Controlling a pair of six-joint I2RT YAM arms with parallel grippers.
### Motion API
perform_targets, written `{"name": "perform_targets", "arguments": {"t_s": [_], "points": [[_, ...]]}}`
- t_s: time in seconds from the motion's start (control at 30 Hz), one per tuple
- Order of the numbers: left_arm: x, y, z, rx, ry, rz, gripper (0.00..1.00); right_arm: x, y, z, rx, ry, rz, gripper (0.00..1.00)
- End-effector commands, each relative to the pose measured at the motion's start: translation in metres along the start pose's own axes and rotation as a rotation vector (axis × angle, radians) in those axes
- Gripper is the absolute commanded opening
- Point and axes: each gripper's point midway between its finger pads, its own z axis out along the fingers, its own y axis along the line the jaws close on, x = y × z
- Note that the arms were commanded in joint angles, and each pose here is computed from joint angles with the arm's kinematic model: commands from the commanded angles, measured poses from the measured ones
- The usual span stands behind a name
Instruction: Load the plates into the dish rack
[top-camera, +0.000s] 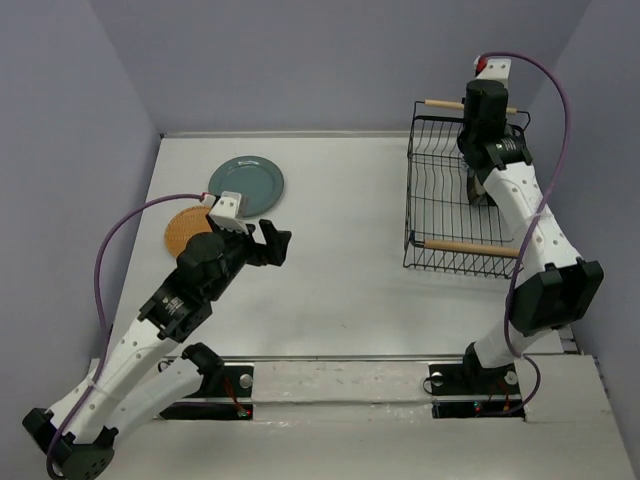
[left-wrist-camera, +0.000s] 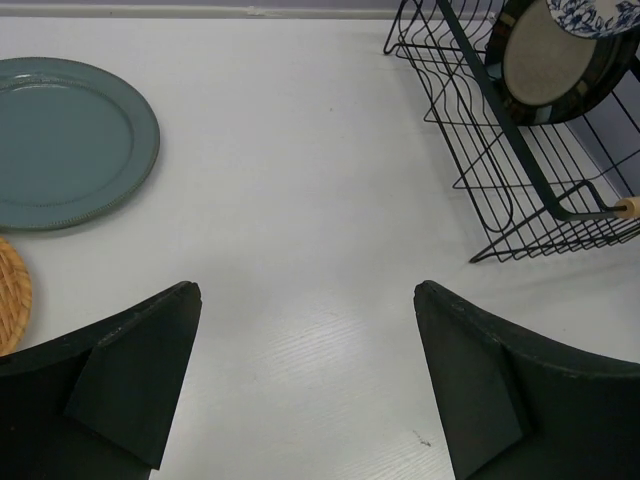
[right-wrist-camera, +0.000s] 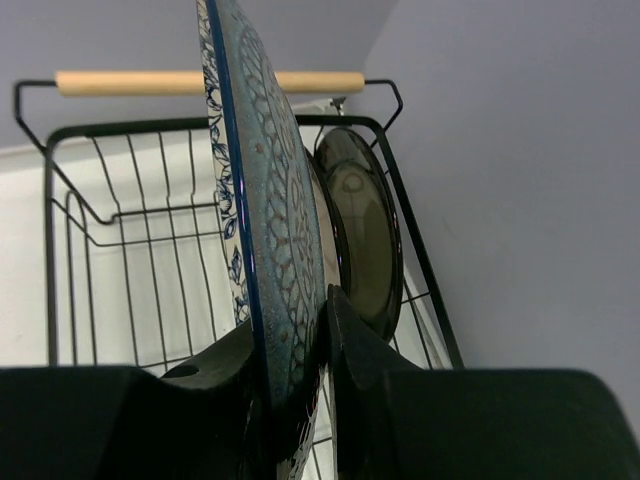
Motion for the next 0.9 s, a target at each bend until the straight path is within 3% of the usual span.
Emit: {"name": "perform_targets", "arguments": {"t_s": [0.0, 0.37, 0.87], "points": [[-0.013, 0.002, -0.002, -0.022, -0.061, 0.013, 0.99, -0.043, -0.022, 0.009, 0.037, -0.129, 0.134, 0.07], [-0.011, 0.004, -0.002, -0.046, -0.058, 0.02, 0.99, 0.014, -0.007, 0.08, 0.007, 0.005, 0.125, 0.07], [-0.011, 0.006, 0.001, -0.059, -0.058, 0.024, 0.99, 0.077, 0.016, 0.115, -0.017, 0.124, 0.051, 0.07]]}}
